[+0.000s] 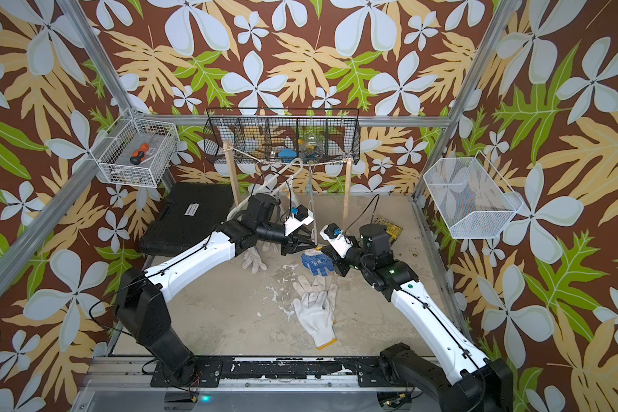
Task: Clip the gloves onto a hanger to dry
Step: Clamp the glove onto the hanger, then pick up the glove from the center of the board.
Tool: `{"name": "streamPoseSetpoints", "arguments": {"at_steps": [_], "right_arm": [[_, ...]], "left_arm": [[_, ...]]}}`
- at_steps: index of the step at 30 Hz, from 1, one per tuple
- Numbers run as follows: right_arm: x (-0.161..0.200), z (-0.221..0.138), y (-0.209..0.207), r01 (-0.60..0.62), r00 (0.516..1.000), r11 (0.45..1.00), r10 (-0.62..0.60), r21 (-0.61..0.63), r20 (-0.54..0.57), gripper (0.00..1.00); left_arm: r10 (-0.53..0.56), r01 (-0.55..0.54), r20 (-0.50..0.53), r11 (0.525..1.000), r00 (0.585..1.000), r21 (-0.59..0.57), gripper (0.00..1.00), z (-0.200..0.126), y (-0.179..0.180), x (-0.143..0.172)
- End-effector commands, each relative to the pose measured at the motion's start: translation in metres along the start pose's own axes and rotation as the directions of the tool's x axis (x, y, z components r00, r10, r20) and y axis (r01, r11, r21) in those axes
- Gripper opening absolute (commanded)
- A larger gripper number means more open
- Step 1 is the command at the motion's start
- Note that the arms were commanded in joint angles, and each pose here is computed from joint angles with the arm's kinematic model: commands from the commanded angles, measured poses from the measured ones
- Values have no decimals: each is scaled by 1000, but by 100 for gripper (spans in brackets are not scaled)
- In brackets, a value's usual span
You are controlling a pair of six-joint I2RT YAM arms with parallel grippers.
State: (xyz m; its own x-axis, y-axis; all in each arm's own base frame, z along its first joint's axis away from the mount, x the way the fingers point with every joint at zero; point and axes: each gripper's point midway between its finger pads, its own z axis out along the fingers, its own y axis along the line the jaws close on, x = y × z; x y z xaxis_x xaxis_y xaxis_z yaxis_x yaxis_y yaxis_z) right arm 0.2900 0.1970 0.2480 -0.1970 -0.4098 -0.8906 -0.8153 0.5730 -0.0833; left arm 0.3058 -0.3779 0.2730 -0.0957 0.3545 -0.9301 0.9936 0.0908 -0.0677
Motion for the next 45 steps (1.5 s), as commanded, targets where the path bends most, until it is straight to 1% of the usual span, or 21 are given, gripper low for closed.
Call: {"name": "streamPoseSetpoints", "arguments": {"at_steps": [1, 3, 8, 12, 15, 20, 23, 26, 28, 29, 31, 32, 34, 36, 37, 38, 40, 41, 43, 44, 45], "right_arm": [[-6, 0, 1, 2, 1000, 1000, -2, -13, 22, 0], [-5, 0, 1, 4, 1000, 1000, -4, -12, 19, 0], [-1, 1, 0, 4, 1000, 1000, -4, 0, 5, 1], [2, 0, -3, 7, 1000, 1000, -7, 20, -5, 23], [5, -3, -4, 20, 1000, 999, -20, 32, -24, 37], [33, -15, 8, 72, 991, 997, -69, 26, -112, 53], [55, -30, 24, 110, 982, 994, -108, 1, -152, 56], [80, -43, 49, 164, 968, 984, -174, -70, -178, 57], [97, -52, 67, 239, 945, 962, -262, -133, -197, 57], [100, -53, 72, 258, 939, 954, -285, -151, -192, 58], [106, -48, 86, 291, 921, 933, -334, -214, -203, 58], [113, -45, 93, 318, 902, 914, -374, -251, -216, 59], [134, -43, 112, 405, 835, 848, -495, -342, -239, 59], [158, -48, 127, 486, 739, 760, -621, -430, -262, 60], [173, -52, 132, 505, 684, 722, -669, -473, -291, 60], [184, -55, 139, 514, 645, 686, -705, -516, -295, 60], [198, -58, 157, 513, 613, 626, -746, -588, -260, 60], [201, -56, 160, 526, 596, 610, -762, -593, -255, 60], [217, -55, 161, 552, 516, 549, -816, -627, -260, 60], [221, -55, 162, 561, 495, 531, -830, -636, -256, 60], [224, -53, 165, 566, 488, 519, -837, -640, -246, 59]], "left_arm": [[10, -10, 12, 1000, 1000, 7, 36, -2, -3, -4], [6, -7, 11, 1000, 1000, 7, 36, -1, -3, -3], [8, -8, 15, 1000, 1000, 2, 50, -3, -3, -6], [4, -4, 11, 1000, 1000, -12, 59, -7, -3, -6], [4, -4, -5, 1000, 1000, -29, 65, -10, -3, -3], [-10, 9, -23, 998, 1000, -64, 71, -22, -4, 8], [-11, 8, -26, 996, 1000, -92, 74, -30, -4, 10], [-7, 4, -28, 993, 1000, -115, 78, -36, -7, 13], [-12, 8, -29, 993, 999, -120, 80, -38, -9, 17], [-19, 15, -27, 992, 999, -124, 82, -38, -9, 18], [-28, 25, -19, 991, 999, -134, 84, -40, -10, 18], [-28, 25, -16, 990, 999, -137, 85, -41, -11, 18], [-26, 23, -18, 988, 1000, -153, 86, -44, -11, 20], [-23, 18, -23, 986, 999, -169, 88, -48, -11, 23], [-23, 18, -24, 985, 999, -173, 88, -50, -12, 25], [-25, 20, -26, 984, 999, -176, 88, -51, -13, 26], [-35, 29, -28, 984, 999, -177, 88, -52, -14, 30], [-39, 34, -28, 983, 999, -179, 88, -53, -15, 31], [-44, 39, -27, 983, 999, -178, 88, -53, -17, 34], [-46, 40, -29, 983, 999, -179, 88, -53, -17, 36], [-48, 42, -30, 982, 998, -182, 88, -54, -18, 37]]}}
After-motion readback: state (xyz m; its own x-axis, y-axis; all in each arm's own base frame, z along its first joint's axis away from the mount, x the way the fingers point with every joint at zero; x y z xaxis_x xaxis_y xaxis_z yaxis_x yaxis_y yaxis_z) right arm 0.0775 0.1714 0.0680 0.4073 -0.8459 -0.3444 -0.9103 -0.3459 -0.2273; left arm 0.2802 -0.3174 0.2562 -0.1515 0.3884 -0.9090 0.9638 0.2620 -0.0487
